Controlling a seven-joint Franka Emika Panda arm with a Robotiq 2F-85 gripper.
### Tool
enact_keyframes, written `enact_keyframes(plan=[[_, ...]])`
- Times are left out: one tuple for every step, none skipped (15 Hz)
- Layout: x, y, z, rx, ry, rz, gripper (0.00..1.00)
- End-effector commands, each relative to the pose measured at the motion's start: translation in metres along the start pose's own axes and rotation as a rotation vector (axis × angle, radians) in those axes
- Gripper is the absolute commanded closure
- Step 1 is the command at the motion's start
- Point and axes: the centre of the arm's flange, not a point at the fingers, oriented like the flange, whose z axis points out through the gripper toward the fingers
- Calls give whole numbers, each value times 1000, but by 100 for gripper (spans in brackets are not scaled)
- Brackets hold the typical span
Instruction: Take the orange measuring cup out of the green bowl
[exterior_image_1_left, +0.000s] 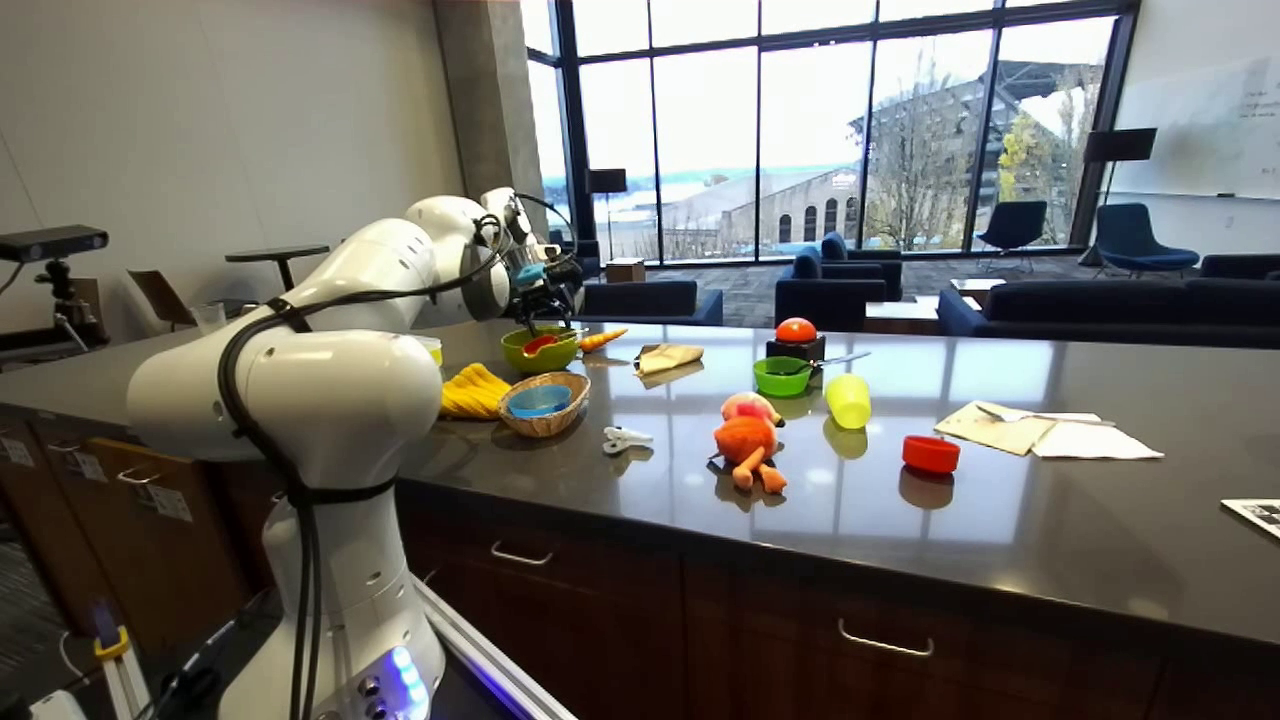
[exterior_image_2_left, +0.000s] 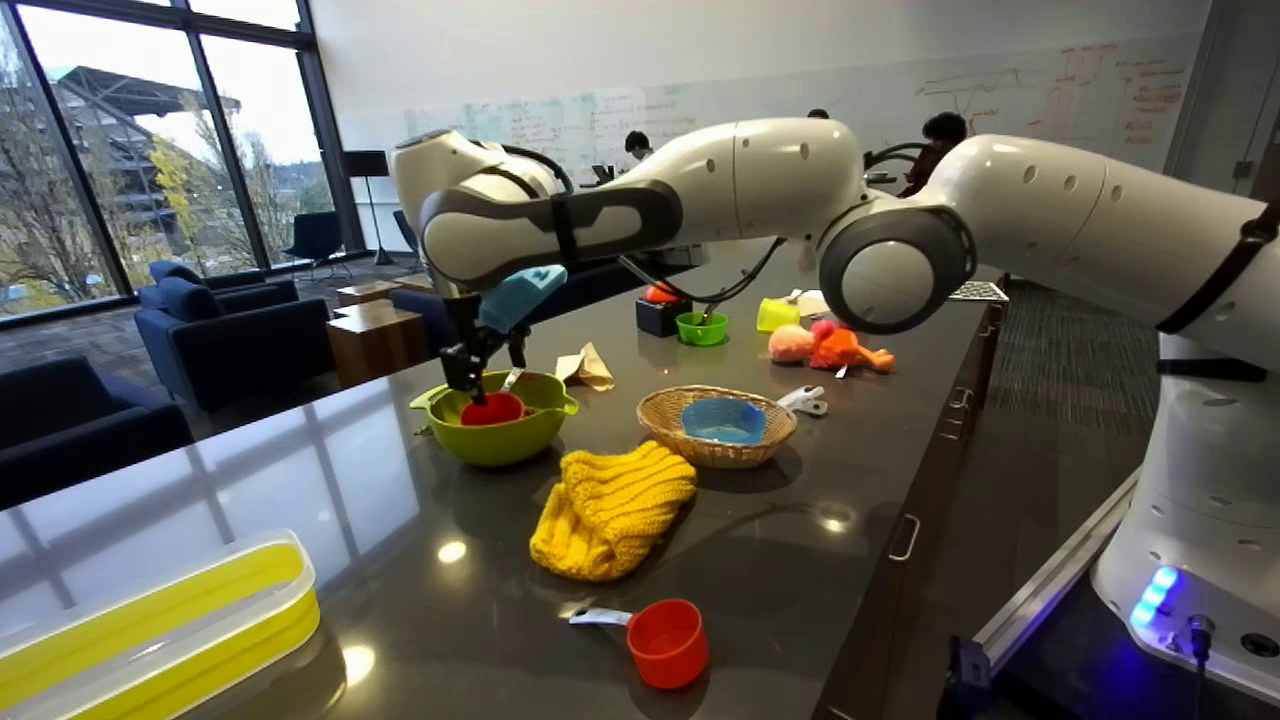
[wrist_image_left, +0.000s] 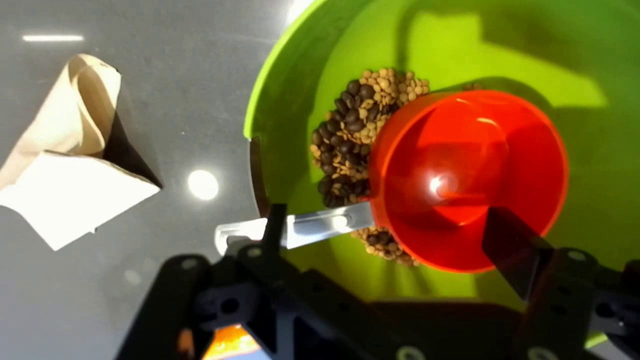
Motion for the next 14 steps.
enact_keyframes(plan=[[74, -7, -5, -46, -27, 146, 0], [73, -6, -3, -51, -43, 173, 0], [72, -6, -1, -53, -53, 194, 0], [72, -5, 4, -56, -61, 213, 0], [70, -5, 6, -60, -75, 226, 0], [69, -5, 9, -63, -85, 240, 0], [69, -5, 12, -67, -89, 253, 0], [67, -6, 15, -77, -103, 263, 0], [66, -6, 19, -80, -114, 271, 0], [65, -7, 22, -85, -116, 280, 0], [64, -5, 24, -91, -130, 287, 0], [62, -5, 27, -93, -148, 295, 0], [61, -5, 30, -96, -152, 298, 0], [60, -5, 32, -99, -154, 305, 0]])
